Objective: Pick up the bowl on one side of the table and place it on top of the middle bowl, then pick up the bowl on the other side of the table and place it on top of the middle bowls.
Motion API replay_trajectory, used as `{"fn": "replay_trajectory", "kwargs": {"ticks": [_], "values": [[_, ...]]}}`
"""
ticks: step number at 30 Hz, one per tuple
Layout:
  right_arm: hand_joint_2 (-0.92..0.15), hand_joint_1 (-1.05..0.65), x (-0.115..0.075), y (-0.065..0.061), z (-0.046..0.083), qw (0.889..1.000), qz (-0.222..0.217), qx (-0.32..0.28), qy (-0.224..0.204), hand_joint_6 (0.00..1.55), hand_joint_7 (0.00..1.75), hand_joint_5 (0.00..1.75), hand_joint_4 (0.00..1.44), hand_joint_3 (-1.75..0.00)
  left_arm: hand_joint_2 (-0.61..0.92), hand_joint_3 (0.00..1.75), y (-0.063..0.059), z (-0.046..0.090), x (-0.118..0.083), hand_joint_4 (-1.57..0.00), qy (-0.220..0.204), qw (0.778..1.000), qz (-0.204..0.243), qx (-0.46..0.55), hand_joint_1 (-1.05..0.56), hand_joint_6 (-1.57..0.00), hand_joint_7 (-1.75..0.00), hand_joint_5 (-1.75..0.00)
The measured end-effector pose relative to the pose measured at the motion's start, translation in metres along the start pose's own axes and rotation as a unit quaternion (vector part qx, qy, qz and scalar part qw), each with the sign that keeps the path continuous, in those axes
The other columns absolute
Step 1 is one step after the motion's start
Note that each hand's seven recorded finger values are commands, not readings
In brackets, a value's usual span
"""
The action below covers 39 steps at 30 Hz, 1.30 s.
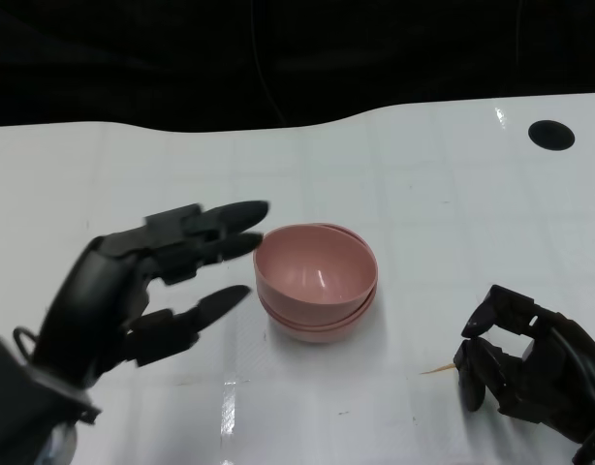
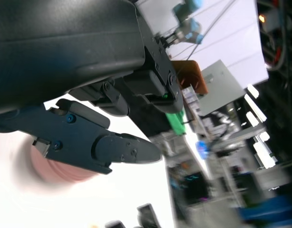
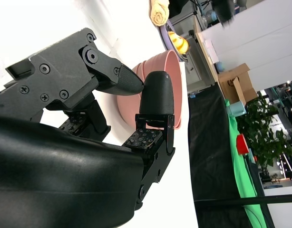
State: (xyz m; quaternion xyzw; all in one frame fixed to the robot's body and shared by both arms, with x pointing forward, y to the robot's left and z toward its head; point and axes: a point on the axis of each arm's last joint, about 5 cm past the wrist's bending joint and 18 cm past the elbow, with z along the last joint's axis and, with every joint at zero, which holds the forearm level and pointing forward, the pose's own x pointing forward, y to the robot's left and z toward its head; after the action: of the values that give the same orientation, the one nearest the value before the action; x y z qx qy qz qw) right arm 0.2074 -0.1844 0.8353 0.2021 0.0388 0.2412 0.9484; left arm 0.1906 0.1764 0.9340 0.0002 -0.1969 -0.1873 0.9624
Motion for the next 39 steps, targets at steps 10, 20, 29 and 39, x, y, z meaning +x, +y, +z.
{"fn": "replay_trajectory", "kwargs": {"ticks": [10, 20, 29, 39], "values": [[-0.58, -0.16, -0.001, -0.003, 0.001, 1.000, 0.006, 0.002, -0.003, 0.81, 1.48, 1.75, 0.91, -1.01, 0.51, 1.37, 0.021, -0.015, -0.048, -0.90, 0.064, 0.986, 0.051, -0.146, 0.04, -0.98, -0.99, -1.33], [-0.59, -0.17, -0.004, -0.007, 0.001, 1.000, 0.002, 0.000, 0.006, 0.80, 1.47, 1.75, 0.91, -0.96, 0.60, 1.25, 0.020, -0.062, -0.079, -0.93, 0.145, 0.960, 0.090, -0.221, 0.04, -0.80, -1.73, -1.74], [-0.59, -0.15, -0.003, -0.008, 0.002, 1.000, 0.008, -0.001, 0.005, 0.80, 1.47, 1.75, 0.91, -0.98, 0.55, 1.32, 0.026, -0.083, -0.090, -0.91, 0.193, 0.947, 0.097, -0.239, 0.02, -0.77, -1.75, -1.75], [-0.58, -0.18, -0.002, -0.008, 0.002, 1.000, 0.002, -0.010, 0.006, 0.82, 1.48, 1.75, 0.90, -0.97, 0.55, 1.33, 0.031, -0.088, -0.088, -0.89, 0.198, 0.948, 0.088, -0.233, 0.01, -0.75, -1.75, -1.75]]}}
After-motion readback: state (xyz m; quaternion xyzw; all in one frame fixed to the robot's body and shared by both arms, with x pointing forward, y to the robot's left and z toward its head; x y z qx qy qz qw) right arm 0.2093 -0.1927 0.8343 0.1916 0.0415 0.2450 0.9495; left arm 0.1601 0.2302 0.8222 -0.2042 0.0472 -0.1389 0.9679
